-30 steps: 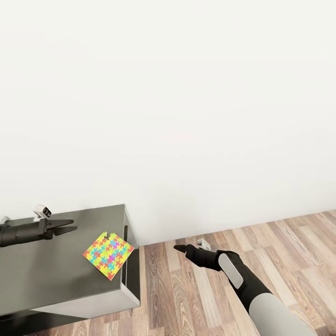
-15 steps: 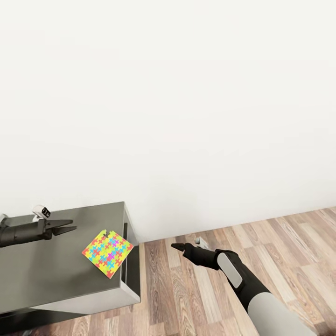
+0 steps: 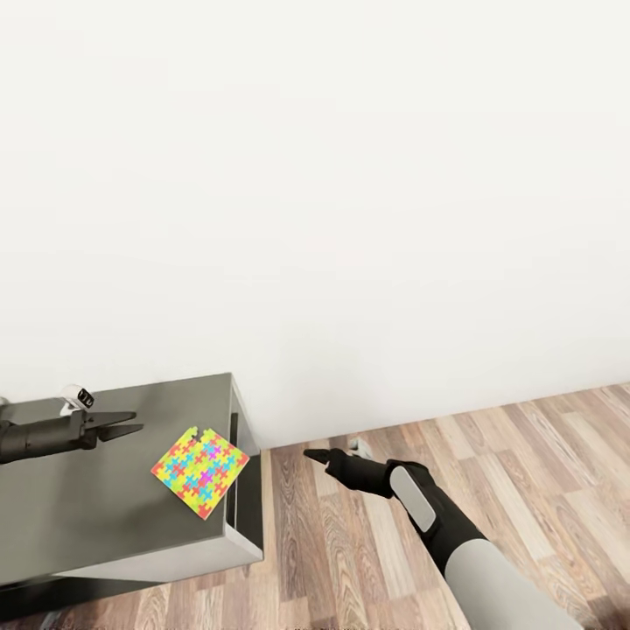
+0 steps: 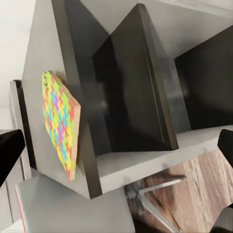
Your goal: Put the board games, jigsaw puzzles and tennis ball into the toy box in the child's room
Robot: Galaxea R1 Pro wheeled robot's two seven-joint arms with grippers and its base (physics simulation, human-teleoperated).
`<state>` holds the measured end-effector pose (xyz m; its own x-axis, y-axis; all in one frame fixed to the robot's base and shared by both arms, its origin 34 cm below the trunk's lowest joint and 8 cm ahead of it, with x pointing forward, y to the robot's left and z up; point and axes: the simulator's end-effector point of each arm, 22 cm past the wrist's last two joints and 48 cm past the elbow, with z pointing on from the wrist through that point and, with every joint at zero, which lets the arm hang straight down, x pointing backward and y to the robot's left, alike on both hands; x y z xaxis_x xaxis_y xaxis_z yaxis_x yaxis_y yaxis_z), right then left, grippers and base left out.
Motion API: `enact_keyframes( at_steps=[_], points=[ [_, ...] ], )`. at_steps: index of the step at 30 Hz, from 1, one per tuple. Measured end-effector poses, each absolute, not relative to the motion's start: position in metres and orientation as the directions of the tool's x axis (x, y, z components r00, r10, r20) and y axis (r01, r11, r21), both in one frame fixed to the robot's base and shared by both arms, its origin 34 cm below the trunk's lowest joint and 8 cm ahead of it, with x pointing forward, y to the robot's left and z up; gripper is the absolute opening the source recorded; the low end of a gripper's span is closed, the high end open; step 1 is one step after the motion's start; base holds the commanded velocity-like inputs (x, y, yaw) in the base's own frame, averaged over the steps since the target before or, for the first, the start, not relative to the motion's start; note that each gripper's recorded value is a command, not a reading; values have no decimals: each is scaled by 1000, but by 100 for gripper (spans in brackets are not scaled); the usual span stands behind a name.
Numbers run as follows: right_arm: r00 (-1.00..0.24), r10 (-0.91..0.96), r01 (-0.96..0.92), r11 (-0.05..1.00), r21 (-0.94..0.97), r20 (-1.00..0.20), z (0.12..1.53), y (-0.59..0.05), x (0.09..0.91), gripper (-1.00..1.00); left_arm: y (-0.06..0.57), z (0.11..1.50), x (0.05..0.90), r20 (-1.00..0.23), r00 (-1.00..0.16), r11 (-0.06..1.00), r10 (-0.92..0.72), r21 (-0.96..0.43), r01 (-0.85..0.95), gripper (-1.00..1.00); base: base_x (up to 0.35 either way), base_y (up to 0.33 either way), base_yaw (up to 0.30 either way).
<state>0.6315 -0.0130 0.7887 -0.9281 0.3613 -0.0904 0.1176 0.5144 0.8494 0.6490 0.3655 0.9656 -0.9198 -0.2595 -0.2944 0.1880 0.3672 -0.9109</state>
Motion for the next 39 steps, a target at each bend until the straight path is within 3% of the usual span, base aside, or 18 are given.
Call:
enact_keyframes(
  at_steps=[19,39],
  points=[
    [-931,356,127,515,848,-77,780,-10,628,100,366,956,648,-280,-925,368,-259,-913,174,100,34,41,0],
    [-932,352,122,516,848,-80,781,-7,627,100,367,955,647,-280,-924,370,-261,-913,173,100,1,134,0]
  ],
)
